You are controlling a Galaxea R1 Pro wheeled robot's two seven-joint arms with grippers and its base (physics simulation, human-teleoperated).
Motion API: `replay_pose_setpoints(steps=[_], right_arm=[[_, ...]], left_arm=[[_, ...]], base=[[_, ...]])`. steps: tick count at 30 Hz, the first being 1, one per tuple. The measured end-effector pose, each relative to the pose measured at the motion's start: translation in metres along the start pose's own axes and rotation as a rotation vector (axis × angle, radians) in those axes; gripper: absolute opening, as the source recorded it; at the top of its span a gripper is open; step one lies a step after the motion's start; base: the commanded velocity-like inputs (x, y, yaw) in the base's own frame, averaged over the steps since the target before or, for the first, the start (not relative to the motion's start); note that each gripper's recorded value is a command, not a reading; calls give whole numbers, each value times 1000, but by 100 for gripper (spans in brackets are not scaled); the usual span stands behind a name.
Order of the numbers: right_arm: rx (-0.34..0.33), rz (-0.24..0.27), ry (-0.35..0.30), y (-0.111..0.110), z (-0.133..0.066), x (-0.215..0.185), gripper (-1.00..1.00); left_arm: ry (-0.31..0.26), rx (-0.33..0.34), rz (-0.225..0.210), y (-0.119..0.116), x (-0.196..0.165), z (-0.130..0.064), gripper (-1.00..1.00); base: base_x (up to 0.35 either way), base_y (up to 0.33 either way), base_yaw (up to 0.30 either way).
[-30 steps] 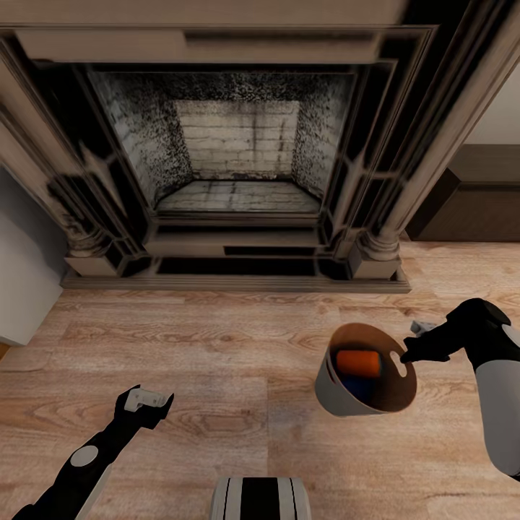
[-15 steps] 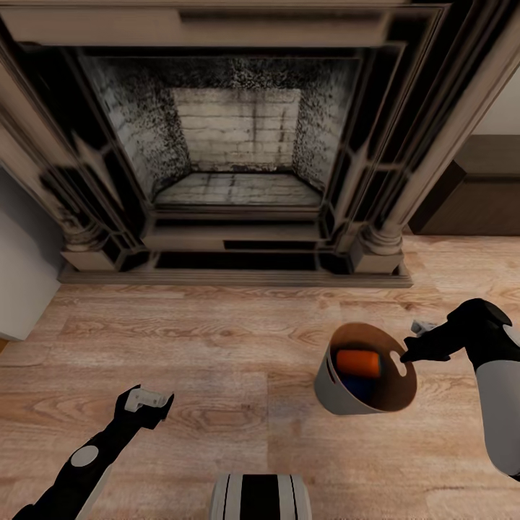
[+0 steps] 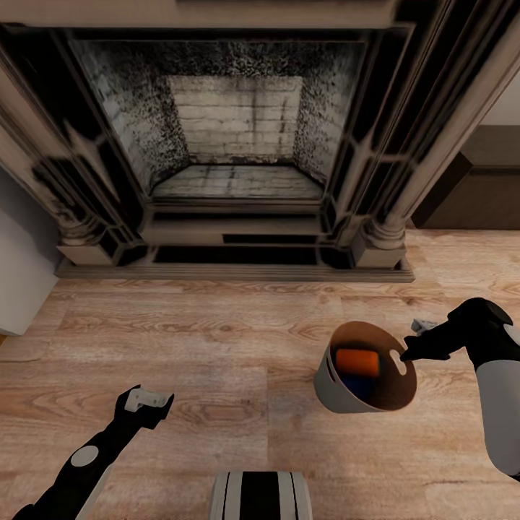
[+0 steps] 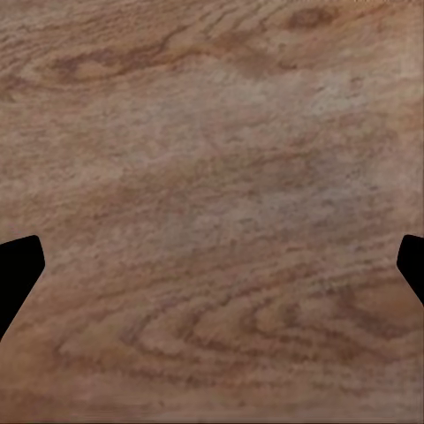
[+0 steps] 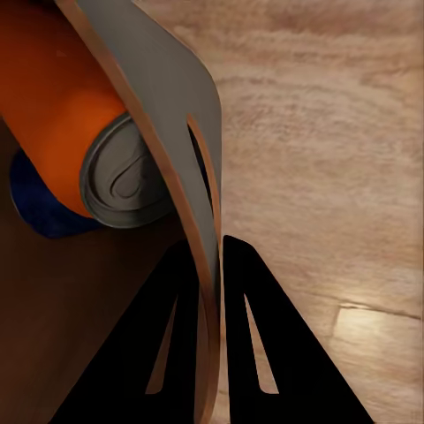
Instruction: Put the three can of soda from the living room inside the tash can in the kitchen.
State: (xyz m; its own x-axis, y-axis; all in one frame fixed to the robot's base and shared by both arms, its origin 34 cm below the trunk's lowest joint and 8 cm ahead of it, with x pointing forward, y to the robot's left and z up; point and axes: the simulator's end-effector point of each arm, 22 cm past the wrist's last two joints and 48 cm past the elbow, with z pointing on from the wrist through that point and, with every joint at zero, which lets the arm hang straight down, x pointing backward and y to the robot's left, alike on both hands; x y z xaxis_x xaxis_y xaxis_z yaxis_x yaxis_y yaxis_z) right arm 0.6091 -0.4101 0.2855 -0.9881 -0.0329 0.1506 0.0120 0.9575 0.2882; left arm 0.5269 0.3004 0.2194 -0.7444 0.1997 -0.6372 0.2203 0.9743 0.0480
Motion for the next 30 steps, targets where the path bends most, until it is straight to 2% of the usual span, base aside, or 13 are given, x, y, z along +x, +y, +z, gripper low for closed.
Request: replay_pose_setpoints(steps=[8,13,26,30], right_arm=[[-3,1,-1,1,0,0,-100],[-4,8,19,-3,12,3,-100],[2,4,8,-4,8,0,-100],[3,9,23,-7,17,3,-100]], left_arm=[[-1,0,-3,0,0,0,100],[20,3,-1,-2,10,4,100],[19,4,-2,-2,10,4,100],[36,7,-1,-3,19,6,100]], base=[[0,0,0],[0,0,0],[0,0,0],[0,0,0]])
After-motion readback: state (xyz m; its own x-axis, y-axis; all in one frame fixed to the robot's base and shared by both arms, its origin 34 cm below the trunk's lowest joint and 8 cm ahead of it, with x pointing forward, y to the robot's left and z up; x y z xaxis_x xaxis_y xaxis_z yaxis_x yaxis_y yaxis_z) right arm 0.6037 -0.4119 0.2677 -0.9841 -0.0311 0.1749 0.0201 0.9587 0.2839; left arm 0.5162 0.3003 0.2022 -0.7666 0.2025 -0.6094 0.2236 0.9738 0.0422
